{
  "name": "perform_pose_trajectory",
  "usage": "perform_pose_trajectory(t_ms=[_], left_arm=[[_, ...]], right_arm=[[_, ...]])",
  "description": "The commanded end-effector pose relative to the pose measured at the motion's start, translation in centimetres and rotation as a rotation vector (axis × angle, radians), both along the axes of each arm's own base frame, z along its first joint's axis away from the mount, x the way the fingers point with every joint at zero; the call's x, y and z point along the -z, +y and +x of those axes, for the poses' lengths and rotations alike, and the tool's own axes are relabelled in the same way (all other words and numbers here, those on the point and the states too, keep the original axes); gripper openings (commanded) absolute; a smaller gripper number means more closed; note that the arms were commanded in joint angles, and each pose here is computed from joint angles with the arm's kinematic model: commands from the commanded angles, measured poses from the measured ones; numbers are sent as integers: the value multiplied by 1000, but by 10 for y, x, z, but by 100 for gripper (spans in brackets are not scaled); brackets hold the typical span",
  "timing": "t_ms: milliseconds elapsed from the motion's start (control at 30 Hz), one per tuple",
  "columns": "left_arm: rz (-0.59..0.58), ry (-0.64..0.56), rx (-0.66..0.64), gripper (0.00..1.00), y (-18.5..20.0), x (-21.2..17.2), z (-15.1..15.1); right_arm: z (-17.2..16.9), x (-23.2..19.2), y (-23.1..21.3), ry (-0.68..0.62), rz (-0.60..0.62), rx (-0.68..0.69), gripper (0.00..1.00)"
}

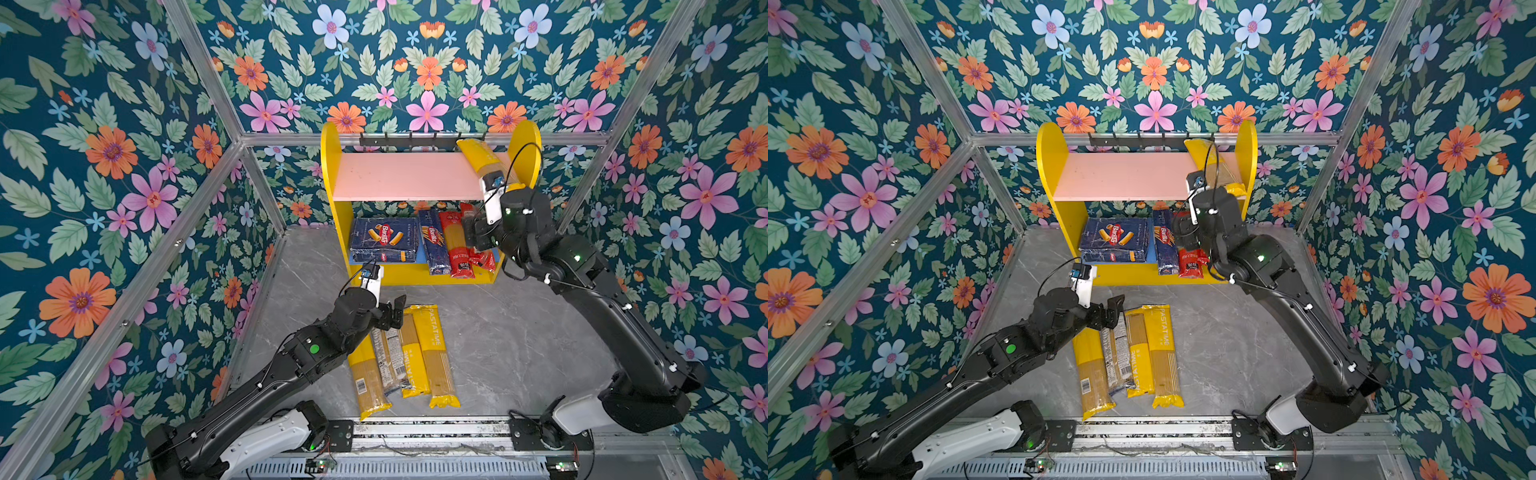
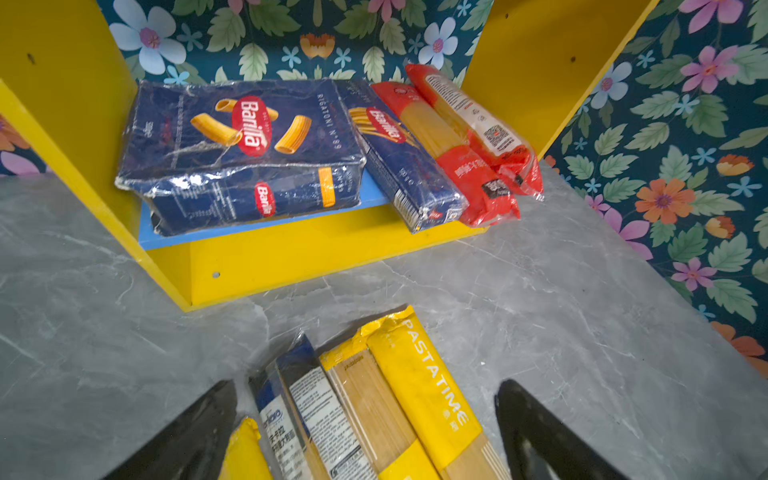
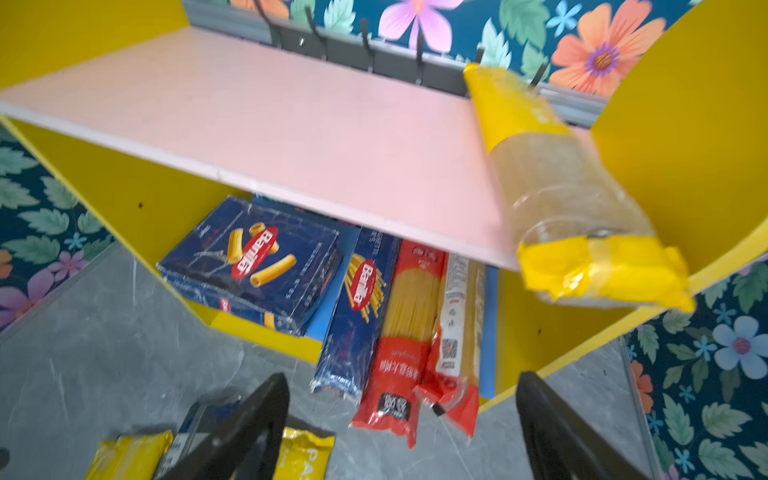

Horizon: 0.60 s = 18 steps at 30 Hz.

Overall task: Place and organize the pasta boxes and bags onto the shelf
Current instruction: 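Lay the PASTATIME pack on the pink shelf and open the right gripper, then withdraw the right gripper from the shelf back toward the pile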

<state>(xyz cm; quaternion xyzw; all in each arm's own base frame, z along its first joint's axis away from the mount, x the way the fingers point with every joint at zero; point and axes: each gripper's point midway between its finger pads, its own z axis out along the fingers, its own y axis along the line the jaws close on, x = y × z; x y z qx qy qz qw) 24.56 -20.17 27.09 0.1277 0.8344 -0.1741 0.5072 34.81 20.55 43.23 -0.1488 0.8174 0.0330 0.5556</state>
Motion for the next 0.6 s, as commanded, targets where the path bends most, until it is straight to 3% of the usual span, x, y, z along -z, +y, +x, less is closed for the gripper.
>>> perform_pose_trajectory(t_ms=[0,367,567], left_arm=[[-11,40,-43,99,14,14,-7],[-59,108,-113,99,43,56,-27],[-54,143,-144,99,52,78,-33]], right_arm=[[-15,16,7,8,33,36,86],[-72,136,32,240,41,2,87],[-102,199,40,375,111,-37,89]])
